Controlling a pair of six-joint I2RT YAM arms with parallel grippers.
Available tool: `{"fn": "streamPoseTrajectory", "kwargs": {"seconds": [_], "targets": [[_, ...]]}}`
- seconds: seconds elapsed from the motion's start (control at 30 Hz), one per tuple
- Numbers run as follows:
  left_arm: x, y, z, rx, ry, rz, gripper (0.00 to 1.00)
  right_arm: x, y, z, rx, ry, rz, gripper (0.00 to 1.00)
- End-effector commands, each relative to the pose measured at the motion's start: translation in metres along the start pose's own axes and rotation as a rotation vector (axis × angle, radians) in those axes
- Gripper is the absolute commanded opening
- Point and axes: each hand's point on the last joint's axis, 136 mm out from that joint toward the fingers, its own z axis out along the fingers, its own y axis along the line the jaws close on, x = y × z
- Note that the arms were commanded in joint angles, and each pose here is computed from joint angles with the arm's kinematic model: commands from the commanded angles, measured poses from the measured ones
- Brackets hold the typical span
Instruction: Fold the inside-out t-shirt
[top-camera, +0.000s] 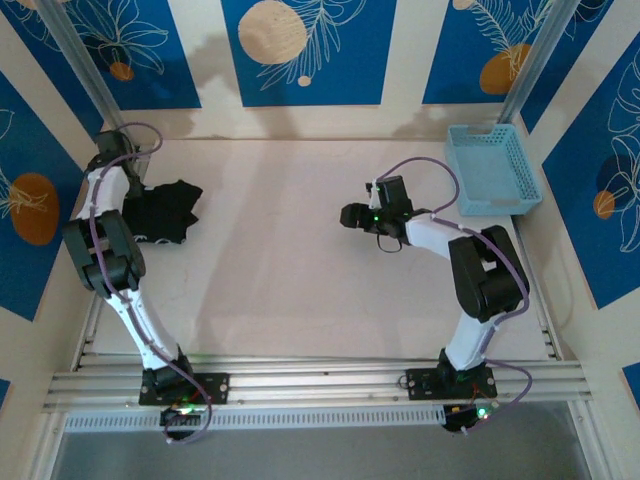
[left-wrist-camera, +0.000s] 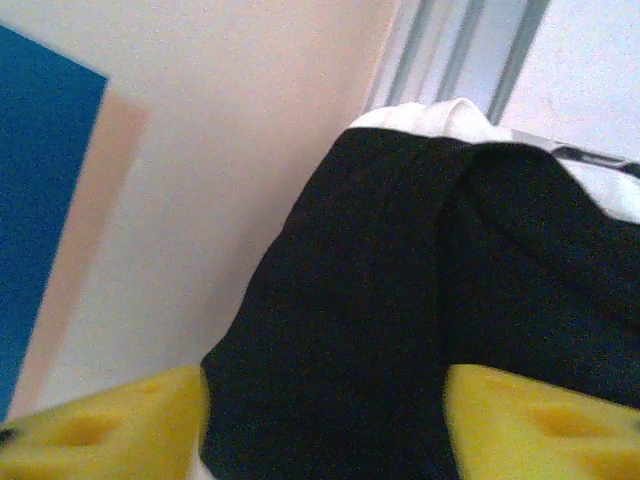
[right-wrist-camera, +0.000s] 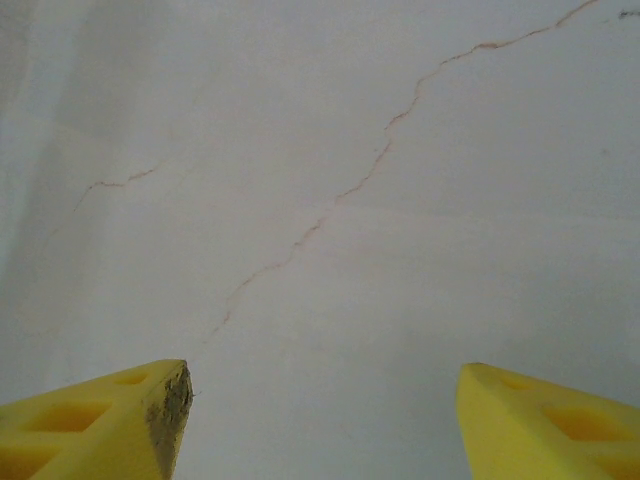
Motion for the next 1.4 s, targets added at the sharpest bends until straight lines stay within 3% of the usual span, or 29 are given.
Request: {"fn": "streamPoseTrajectory", "kwargs": {"seconds": [0.0, 0.2, 0.4, 0.5, 0.6, 0.7, 0.87, 1.03, 1.17, 1.37], "targets": [[-0.012, 0.031, -0.028, -0.075, -0.025, -0.108, 0.84, -0.011, 0.010, -0.028, 0.019, -0.052, -0.070, 0.71], [-0.017, 0.026, -0.080, 0.068, -0.109, -0.283, 0.93, -0.019, 0.015, -0.063, 0.055, -0.112, -0.130, 0.73], [-0.009, -0.020, -0.163, 0.478, -0.347, -0.536, 0.97, -0.025, 0.018, -0.093, 0.147, -0.171, -0.222, 0.81], [0.011, -0.040, -0.191, 0.646, -0.444, -0.634, 1.00, -0.026, 0.011, -0.106, 0.226, -0.183, -0.260, 0.84], [0.044, -0.062, -0.201, 0.733, -0.471, -0.659, 1.00, -0.026, -0.005, -0.119, 0.328, -0.208, -0.273, 0.86], [0.082, -0.082, -0.194, 0.729, -0.463, -0.633, 1.00, -0.023, -0.025, -0.133, 0.427, -0.247, -0.268, 0.87], [0.130, -0.091, -0.170, 0.569, -0.496, -0.543, 1.00, -0.019, -0.068, -0.152, 0.594, -0.316, -0.224, 0.97], [0.133, -0.092, -0.162, 0.448, -0.547, -0.442, 1.00, -0.012, -0.106, -0.152, 0.679, -0.340, -0.183, 0.99], [0.130, -0.098, -0.153, 0.382, -0.569, -0.312, 1.00, -0.008, -0.124, -0.143, 0.690, -0.441, -0.245, 0.99], [0.132, -0.125, -0.140, 0.458, -0.695, -0.247, 1.00, -0.003, -0.135, -0.130, 0.600, -0.495, -0.232, 0.99]]}}
